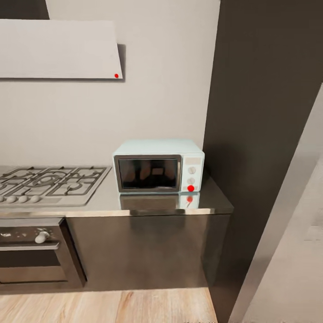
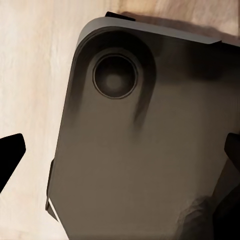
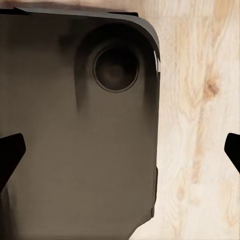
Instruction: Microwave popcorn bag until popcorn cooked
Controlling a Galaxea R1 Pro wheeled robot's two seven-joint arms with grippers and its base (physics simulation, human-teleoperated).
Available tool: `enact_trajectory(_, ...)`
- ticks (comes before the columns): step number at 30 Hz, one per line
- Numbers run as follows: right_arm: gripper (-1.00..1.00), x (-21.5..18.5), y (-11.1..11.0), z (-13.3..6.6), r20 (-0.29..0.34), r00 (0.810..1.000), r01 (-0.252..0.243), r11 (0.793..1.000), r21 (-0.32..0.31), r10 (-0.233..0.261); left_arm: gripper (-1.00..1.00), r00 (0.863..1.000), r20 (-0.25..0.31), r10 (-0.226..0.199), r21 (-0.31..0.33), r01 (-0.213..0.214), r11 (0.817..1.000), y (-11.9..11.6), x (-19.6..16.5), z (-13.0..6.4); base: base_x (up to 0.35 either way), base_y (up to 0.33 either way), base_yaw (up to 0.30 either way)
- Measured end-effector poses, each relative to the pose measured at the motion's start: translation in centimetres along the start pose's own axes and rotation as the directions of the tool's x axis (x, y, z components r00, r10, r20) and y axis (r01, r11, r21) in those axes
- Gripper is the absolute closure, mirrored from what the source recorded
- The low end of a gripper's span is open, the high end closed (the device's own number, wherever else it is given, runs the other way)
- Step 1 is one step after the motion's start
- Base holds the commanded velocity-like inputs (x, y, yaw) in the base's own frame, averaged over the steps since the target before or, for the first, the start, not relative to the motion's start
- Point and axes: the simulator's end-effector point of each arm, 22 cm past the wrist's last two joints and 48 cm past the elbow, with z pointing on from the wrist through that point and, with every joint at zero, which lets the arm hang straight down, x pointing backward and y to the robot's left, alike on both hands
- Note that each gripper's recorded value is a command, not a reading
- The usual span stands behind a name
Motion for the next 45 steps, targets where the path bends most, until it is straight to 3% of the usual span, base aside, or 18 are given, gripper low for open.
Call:
enact_trajectory(27,-1.0,0.05,-0.22,0.01,-0.002,1.0,0.003,1.0,0.002,-0.003,-1.0,1.0,0.008,0.005,0.007,-0.005,1.0,-0.13,-0.39,0.01,0.001,0.0,-0.011)
enact_trajectory(45,-1.0,0.05,-0.22,0.0,-0.002,1.0,0.005,1.0,0.002,-0.005,-1.0,1.0,0.013,0.003,0.008,-0.003,1.0,-0.07,-0.6,0.01,0.232,0.0,0.0)
